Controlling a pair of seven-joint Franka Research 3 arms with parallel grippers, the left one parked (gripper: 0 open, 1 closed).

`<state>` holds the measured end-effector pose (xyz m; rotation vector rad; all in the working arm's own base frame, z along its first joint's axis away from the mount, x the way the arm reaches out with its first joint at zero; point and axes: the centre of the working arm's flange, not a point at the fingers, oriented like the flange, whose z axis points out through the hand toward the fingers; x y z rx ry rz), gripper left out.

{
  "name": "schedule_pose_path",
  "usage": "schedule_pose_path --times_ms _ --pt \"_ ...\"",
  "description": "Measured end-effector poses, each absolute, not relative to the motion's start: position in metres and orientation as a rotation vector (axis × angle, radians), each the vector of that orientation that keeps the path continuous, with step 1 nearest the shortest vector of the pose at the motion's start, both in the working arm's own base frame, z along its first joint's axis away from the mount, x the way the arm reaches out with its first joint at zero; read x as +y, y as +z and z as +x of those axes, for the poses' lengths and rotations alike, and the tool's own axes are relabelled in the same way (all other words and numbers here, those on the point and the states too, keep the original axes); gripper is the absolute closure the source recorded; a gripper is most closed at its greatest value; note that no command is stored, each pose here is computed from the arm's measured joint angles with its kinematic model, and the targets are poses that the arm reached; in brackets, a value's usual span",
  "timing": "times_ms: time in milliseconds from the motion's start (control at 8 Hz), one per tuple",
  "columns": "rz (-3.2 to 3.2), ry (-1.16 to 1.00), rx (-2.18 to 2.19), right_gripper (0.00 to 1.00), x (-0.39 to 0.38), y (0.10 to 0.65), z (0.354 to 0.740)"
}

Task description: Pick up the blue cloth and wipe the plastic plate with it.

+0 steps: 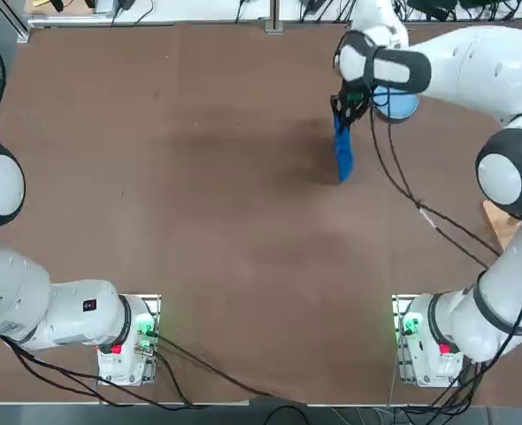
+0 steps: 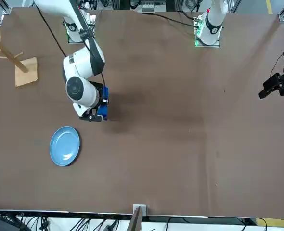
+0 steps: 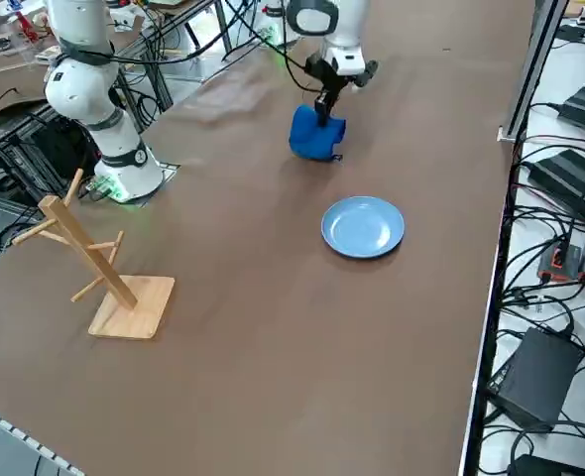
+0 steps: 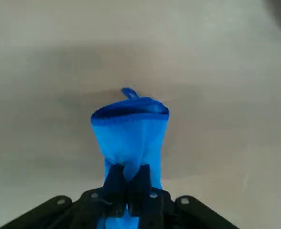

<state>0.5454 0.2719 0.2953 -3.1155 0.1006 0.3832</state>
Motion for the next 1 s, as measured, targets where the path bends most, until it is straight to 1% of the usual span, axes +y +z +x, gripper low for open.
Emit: schedule_pose_path --times_ms 375,625,750,1000 --pt "-3.122 0.362 0.087 0.95 0.269 0.276 0.518" --pt "-3.128 0.33 0.09 0.84 0.264 0.27 0.518" --pt "-3.14 0.302 0.081 0.71 0.261 0.273 0.522" --pt "-3.146 0.242 0.078 0.37 0.259 0.284 0.533"
